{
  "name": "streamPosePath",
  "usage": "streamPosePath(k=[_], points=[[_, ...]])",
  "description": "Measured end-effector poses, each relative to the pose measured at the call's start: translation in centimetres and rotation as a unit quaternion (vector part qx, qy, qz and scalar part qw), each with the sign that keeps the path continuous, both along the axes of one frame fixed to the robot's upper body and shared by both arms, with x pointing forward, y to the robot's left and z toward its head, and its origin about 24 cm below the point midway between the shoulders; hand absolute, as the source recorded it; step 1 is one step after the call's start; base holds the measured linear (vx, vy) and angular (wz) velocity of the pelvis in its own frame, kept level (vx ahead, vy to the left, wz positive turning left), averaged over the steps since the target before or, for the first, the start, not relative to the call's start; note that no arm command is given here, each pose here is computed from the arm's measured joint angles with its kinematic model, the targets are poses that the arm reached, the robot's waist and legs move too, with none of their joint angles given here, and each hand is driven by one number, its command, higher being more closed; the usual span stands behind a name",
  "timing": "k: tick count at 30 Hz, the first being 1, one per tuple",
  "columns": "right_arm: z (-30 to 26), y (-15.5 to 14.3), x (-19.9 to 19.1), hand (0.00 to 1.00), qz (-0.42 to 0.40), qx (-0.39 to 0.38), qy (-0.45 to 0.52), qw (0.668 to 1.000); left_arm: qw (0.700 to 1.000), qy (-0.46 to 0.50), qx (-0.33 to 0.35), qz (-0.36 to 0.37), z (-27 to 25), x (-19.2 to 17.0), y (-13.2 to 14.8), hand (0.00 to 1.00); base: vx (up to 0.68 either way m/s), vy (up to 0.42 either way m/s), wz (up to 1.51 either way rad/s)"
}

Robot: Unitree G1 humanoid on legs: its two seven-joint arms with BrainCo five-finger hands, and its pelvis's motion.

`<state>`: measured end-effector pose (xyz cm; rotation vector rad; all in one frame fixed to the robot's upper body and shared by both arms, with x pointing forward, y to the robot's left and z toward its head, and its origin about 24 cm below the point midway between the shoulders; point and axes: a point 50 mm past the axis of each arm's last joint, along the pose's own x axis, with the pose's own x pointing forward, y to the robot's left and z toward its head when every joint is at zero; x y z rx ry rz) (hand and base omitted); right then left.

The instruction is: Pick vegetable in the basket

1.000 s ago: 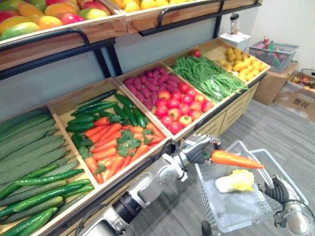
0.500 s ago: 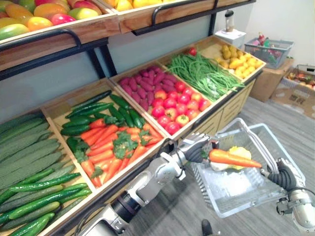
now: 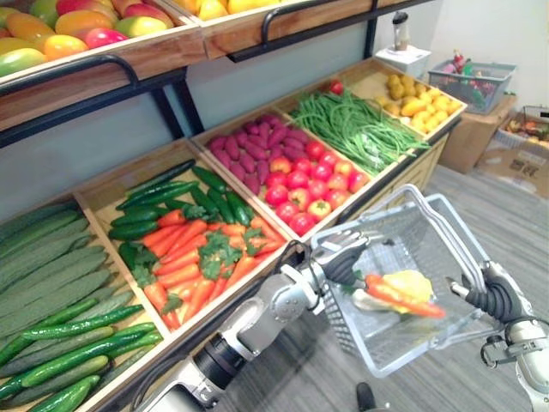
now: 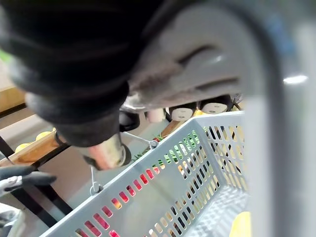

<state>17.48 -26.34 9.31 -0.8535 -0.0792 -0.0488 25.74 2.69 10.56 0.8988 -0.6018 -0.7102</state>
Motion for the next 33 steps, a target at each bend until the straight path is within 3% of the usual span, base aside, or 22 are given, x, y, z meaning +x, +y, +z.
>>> streamPosePath(k=[14,19,21,24,27,31,33], points=[[-0.2,0.0,-0.1,1.0,0.001,0.0,0.008,1.0,1.0,-0.008,-0.006,0.01,0.7,0.3,0.6,0.0,0.0,0.0,0.0],[-3.4,-1.7,-0.2,1.0,-0.038,0.011,0.064,0.997,0.996,-0.051,-0.074,0.024,3.6,-0.9,2.1,0.0,0.0,-0.001,0.07],[-6.0,-2.8,-1.0,1.0,-0.082,0.013,0.111,0.99,0.985,-0.082,-0.146,0.04,5.8,-2.1,4.1,0.0,0.01,-0.013,0.19],[-9.6,-4.8,-3.2,1.0,-0.175,0.034,0.175,0.968,0.959,-0.1,-0.251,0.083,7.6,-4.1,8.2,0.0,0.01,-0.015,0.15],[-11.7,-6.0,-4.7,1.0,-0.24,0.049,0.204,0.948,0.933,-0.113,-0.312,0.136,8.0,-4.8,11.0,0.0,0.0,-0.011,0.16],[-14.2,-7.2,-7.2,1.0,-0.33,0.075,0.234,0.911,0.848,-0.17,-0.432,0.258,8.6,-6.1,16.2,0.0,-0.01,-0.013,0.09],[-14.8,-7.2,-7.6,1.0,-0.348,0.083,0.242,0.902,0.819,-0.184,-0.457,0.296,8.3,-6.6,17.3,0.0,-0.01,-0.016,0.13]])
